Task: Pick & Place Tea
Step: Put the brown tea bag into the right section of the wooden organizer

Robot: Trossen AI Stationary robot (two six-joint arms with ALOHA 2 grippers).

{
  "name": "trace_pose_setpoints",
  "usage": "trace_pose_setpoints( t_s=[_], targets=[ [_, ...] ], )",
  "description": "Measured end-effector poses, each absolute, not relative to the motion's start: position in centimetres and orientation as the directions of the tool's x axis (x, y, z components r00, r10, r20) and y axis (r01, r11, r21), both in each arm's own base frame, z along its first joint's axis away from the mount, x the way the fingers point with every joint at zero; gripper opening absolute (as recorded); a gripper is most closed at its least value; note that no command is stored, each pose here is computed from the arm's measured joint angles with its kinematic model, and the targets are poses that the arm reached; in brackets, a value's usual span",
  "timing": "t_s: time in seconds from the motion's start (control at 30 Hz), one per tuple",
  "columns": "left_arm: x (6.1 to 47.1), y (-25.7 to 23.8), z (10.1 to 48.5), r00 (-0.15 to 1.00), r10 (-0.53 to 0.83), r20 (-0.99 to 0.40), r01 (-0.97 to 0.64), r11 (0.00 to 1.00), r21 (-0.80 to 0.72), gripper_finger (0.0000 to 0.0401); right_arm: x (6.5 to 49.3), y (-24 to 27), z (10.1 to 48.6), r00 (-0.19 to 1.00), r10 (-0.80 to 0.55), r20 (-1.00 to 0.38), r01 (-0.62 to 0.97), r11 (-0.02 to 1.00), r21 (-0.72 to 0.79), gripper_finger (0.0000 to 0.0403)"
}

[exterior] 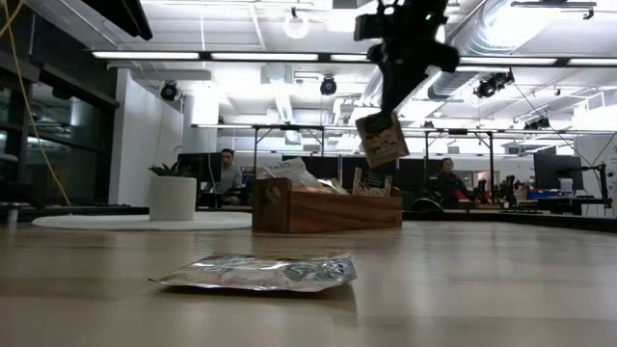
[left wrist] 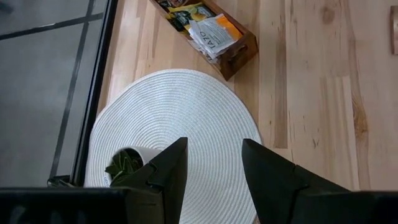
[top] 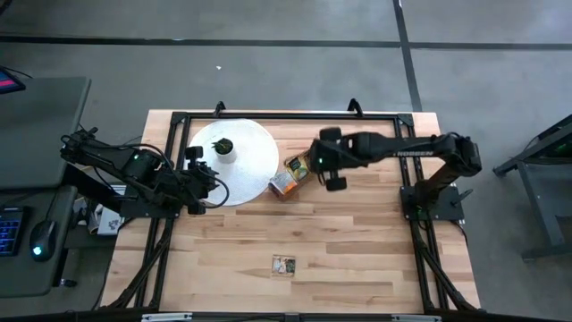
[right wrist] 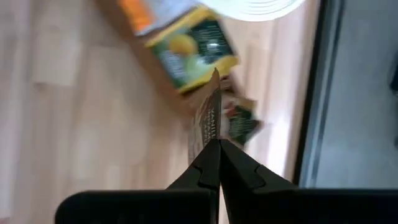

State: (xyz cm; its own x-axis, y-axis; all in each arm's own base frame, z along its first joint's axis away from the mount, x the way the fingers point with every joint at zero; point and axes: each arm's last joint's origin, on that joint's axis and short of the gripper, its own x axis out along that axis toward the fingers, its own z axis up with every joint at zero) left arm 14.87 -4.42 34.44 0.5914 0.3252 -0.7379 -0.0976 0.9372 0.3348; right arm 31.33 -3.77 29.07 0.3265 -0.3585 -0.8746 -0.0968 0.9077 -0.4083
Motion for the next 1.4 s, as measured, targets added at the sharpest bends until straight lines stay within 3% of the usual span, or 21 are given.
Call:
trace_pose_setpoints(
  t_s=[0.7,1.4],
  targets=[
    [14.9,-4.4,34.5,0.597,0.323,-0.734,-0.121,0.941,0.315,0.0149,31.6,-9.9,29.1,0.432,-0.253,-0.866,-0.135,0.931,-0.339,0.0],
    [14.9,-4.4,34.5,0.596,0.323,-0.736,-0.137,0.943,0.303,0.0149,30.5,-10.7,22.0,0.394,-0.236,-0.888,-0.123,0.944,-0.306,0.0]
  ],
)
